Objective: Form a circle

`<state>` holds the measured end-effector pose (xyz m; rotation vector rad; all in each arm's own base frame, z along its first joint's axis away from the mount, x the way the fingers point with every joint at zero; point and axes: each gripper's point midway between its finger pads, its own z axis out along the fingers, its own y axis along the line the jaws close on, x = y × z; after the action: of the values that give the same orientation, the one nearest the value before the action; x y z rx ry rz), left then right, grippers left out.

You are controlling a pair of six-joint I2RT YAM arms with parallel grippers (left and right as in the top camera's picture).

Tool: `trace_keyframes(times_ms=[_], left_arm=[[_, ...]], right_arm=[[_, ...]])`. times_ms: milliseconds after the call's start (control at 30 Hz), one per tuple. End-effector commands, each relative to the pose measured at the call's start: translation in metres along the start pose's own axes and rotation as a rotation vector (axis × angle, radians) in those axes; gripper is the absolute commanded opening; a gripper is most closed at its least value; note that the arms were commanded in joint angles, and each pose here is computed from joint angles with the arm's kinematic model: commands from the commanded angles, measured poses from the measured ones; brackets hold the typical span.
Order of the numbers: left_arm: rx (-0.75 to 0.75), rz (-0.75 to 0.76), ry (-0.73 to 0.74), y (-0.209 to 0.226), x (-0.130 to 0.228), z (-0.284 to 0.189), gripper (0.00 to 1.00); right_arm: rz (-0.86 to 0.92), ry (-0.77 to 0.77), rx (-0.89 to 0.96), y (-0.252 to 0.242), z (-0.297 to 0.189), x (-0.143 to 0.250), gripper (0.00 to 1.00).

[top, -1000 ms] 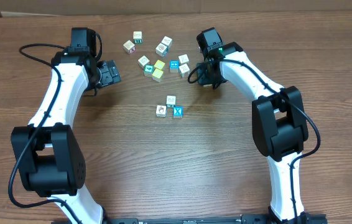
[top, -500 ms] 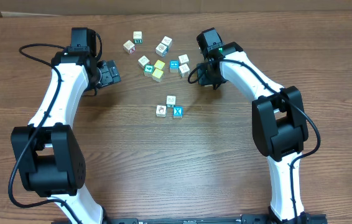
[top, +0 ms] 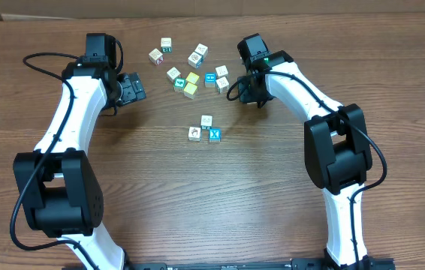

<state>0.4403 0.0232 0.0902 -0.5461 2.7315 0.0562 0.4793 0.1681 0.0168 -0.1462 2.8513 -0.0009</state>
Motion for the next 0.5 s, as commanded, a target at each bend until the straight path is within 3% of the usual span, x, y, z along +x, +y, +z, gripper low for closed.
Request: trace_keyframes(times_ms=[0,267,467], left_arm=[[-0.007,0.006,-0.01,-0.0019,-0.0034,-0.0009,1.0],[-0.007,0.007,-0.009,-0.002,-0.0034,-0.0009,0.99],[-0.007,0.007,-0.009,-0.002,-0.0034,-0.0009,1.0]], right_arm=[[0.002,-0.042,-0.008,0.0028,-0.0125,-0.0133,0.36],[0.002,-0.039,-0.007,0.0023,-0.0125,-0.0124,0.42],[0.002,-0.039,-0.007,0.0025,-0.0125,-0.0124,0.3]])
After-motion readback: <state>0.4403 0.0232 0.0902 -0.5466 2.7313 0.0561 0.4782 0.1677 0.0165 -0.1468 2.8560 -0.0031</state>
